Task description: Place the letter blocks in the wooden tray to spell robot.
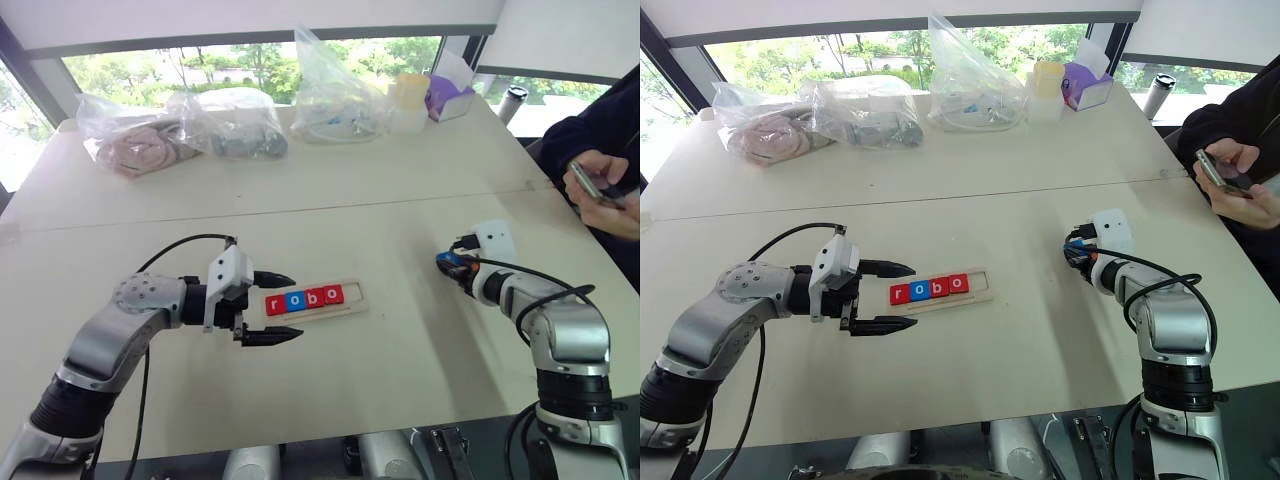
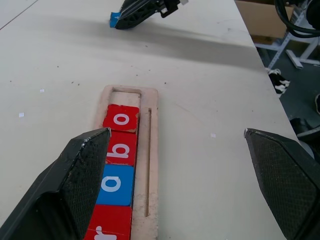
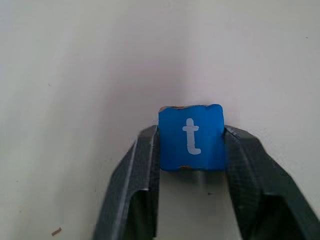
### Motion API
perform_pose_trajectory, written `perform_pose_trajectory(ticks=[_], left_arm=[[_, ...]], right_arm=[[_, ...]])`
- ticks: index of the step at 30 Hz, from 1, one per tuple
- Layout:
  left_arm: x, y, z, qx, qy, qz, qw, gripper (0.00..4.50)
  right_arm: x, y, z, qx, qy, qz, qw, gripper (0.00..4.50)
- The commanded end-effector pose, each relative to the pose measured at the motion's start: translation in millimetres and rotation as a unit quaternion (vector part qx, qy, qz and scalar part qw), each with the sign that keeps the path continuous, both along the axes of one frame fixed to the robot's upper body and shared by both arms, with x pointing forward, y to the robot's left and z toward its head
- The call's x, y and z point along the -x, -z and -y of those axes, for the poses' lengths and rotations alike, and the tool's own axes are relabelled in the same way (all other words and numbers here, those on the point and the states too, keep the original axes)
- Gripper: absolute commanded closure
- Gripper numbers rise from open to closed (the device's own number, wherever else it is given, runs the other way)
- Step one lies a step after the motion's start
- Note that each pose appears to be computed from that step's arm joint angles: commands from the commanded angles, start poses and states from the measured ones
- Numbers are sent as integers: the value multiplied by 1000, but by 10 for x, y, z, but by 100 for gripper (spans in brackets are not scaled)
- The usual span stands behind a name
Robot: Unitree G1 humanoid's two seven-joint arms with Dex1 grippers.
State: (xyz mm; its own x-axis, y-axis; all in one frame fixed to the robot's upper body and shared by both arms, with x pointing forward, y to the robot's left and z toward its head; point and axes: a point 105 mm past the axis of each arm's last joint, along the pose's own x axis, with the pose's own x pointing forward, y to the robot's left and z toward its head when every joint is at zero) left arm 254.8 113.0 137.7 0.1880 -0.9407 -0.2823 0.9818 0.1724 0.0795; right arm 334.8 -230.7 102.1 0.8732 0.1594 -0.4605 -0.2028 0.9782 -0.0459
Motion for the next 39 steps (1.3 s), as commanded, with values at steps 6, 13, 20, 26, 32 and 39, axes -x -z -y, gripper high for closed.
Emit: perform_pose_trajectory(ticks=[6, 13, 20, 26, 32, 39], left_arm=[[7, -108, -7, 3, 5, 24, 1000, 0], [14, -95, 17, 5, 8, 23, 1000, 0], [-2, -94, 26, 5, 11, 25, 1000, 0], [-8, -90, 32, 6, 10, 27, 1000, 0], [-7, -87, 34, 6, 8, 28, 1000, 0], [-23, -95, 49, 9, 6, 29, 1000, 0]], right_arm=[[315, -182, -550, -52, -49, -18, 997, 332], [589, -66, -823, -61, -14, -54, 997, 332], [590, -58, -761, -28, -5, -55, 998, 332], [617, -18, -779, -23, -15, -64, 998, 332], [607, -120, -795, -10, -71, -62, 996, 48], [545, -539, -627, 100, -276, -10, 956, 5]])
